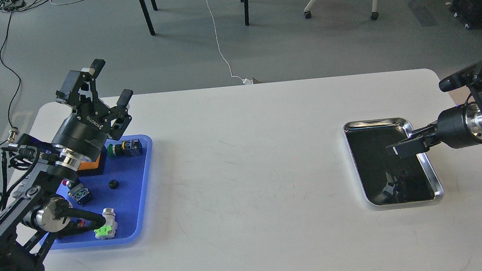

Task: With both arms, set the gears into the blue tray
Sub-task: 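Reach the right gripper into the metal tray and grasp another black part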

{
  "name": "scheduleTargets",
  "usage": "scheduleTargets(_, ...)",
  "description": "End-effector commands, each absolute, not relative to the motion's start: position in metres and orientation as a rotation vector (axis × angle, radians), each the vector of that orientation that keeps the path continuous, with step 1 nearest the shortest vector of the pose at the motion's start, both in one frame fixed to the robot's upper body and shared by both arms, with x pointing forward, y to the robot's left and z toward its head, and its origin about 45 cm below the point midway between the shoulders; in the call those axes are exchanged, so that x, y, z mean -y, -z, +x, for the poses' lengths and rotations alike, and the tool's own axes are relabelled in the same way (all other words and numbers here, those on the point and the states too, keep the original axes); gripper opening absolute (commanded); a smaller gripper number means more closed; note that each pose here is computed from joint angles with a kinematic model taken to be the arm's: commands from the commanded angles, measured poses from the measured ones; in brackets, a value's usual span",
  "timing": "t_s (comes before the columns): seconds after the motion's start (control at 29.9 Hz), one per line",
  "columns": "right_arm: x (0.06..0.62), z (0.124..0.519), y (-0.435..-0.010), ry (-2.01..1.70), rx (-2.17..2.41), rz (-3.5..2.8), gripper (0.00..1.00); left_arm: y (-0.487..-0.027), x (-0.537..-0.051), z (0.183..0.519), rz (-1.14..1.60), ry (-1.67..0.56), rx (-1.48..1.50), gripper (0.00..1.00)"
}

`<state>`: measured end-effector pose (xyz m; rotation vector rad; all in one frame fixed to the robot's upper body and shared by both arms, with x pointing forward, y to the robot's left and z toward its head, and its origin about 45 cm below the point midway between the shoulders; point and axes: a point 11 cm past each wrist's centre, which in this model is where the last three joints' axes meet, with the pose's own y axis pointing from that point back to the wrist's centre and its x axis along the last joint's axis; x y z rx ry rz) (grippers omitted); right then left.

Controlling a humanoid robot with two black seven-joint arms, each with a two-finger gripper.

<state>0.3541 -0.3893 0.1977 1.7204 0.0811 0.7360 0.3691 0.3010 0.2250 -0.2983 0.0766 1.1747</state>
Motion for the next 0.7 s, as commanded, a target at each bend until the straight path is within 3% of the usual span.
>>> scheduleTargets(0.0,0.399,0.343,-0.183,-0.76,-0.169,1.655,0.97,-0.228,-0.303,0.369,-0.316,-1.175,-0.076,0.98)
scheduleTargets(0.23,0.392,0.34,-0.169,-0.798,-0.203,1.659,0.89,-0.228,-0.3,0.368,-0.324,-1.15,-0.081,0.98)
scheduleTargets(0.5,0.386,0.335,-0.155,-0.78,-0.239,1.669,0.73,-0.228,-0.3,0.368,-0.323,-1.15,-0.082,0.98)
scheduleTargets(0.67,0.387,0.337,-0.152,-0.774,-0.249,1.657,0.72,-0.228,-0.3,0.368,-0.323,-1.15,-0.082,0.98)
